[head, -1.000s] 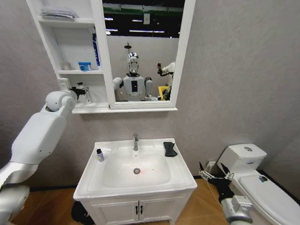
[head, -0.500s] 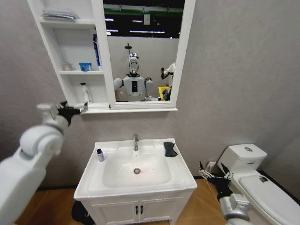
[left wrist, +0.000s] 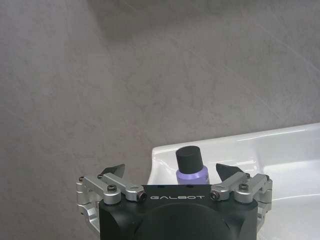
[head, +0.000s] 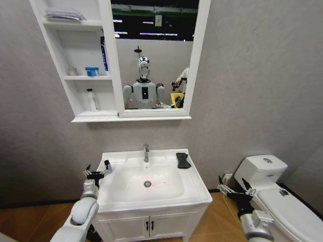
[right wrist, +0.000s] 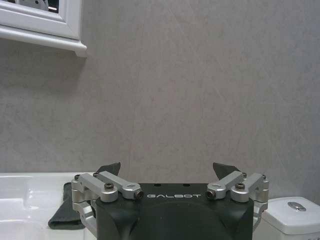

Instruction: Move facial cleanser and shampoo from washbasin to cabinet, then wipe washbasin with towel.

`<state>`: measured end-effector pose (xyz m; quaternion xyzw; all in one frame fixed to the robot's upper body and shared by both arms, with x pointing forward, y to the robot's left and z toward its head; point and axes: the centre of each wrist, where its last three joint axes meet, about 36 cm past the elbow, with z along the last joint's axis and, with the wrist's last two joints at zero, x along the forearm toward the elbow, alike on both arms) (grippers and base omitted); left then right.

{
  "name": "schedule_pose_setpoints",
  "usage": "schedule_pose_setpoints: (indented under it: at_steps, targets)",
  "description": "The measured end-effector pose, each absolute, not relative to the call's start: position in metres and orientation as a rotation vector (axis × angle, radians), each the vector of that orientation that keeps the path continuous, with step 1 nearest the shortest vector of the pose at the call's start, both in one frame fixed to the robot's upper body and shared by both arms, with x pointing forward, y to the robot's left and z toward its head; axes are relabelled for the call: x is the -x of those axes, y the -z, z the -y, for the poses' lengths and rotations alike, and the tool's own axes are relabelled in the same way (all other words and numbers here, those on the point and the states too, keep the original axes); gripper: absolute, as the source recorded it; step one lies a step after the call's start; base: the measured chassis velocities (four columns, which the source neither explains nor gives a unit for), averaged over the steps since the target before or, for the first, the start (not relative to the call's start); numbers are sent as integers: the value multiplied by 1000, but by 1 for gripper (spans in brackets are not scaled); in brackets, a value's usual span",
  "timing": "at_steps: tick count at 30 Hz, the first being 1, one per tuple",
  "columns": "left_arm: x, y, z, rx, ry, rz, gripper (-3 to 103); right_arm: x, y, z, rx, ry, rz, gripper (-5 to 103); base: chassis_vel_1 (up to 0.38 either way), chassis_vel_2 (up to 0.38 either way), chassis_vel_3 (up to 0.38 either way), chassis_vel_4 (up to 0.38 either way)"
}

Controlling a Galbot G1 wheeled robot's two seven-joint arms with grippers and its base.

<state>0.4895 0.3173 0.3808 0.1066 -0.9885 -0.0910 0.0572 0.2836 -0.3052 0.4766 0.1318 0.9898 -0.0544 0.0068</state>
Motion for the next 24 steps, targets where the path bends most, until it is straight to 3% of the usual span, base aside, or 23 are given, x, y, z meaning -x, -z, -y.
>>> schedule_pose_setpoints:
  at_steps: [2,11,15,17,24]
  targets:
    - [-531,-357,-315,-341,276,2933,100,-284,-478,305,-419,154,-3088,100,0,0,0,0]
    - [-578,-356,-313,-387,267,2887,101,-282,-470,311,-470,144,-3087,100,0,0,0,0]
    - [-587,-352,-308,-387,266,2872,87,-284,-467,312,-480,132,-3088,100,0,0,0,0]
    - [-588,-352,-306,-387,266,2872,87,-285,-466,311,-481,128,-3089,100,0,0,0,0]
    - [-586,-356,-306,-402,241,2858,54,-293,-463,312,-490,124,-3095,100,0,0,0,0]
